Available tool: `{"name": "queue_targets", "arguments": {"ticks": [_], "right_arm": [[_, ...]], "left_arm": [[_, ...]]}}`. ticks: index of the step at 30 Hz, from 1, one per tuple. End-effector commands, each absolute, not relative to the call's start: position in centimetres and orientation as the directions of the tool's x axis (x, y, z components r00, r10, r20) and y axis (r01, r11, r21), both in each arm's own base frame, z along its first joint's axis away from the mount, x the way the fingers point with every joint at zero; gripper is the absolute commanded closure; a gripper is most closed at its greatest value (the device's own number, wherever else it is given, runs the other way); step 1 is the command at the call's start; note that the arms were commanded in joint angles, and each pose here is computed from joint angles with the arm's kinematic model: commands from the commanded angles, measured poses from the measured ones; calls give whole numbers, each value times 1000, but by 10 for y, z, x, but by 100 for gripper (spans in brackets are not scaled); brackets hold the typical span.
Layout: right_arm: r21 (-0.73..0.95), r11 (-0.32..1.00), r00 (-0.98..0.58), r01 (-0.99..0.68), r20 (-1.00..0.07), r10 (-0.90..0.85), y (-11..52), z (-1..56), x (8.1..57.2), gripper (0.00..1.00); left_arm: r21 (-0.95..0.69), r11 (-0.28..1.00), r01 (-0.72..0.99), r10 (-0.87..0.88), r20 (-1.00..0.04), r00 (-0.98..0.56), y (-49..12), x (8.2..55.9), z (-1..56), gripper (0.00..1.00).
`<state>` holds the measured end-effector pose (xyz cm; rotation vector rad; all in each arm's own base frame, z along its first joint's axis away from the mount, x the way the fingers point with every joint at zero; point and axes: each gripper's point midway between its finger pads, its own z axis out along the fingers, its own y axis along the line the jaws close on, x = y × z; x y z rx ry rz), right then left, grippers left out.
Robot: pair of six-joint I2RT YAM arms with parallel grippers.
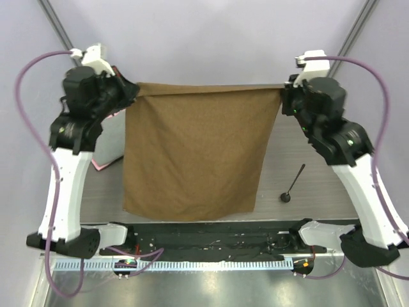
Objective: Fold the napkin, place the utensils inside, and roll it up
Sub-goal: Flatten the napkin out
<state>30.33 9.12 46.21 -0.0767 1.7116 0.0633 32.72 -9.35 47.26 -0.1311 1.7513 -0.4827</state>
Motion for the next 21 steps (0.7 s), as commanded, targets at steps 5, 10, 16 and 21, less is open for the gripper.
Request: {"name": "queue_targets", "arguments": {"ticks": [5,10,16,21], "right_arm": [[-28,1000,-67,9,-997,-28,68,479,308,99],[-22,995,-5,-93,-1000,-22,74,491,285,99],[-1,988,46,-152,-999,6,65,508,247,99],[26,966,111,-256,-992,57,67,534,212,99]], "left_arm": [[-354,923,152,-336,-932,-133,-78,323,486,100],[-346,919,191,-330,-938,-110,-78,296,497,99],[-347,913,215,-337,-938,-81,-71,252,509,100],[-358,904,235,-353,-933,-63,-68,223,522,99]]}}
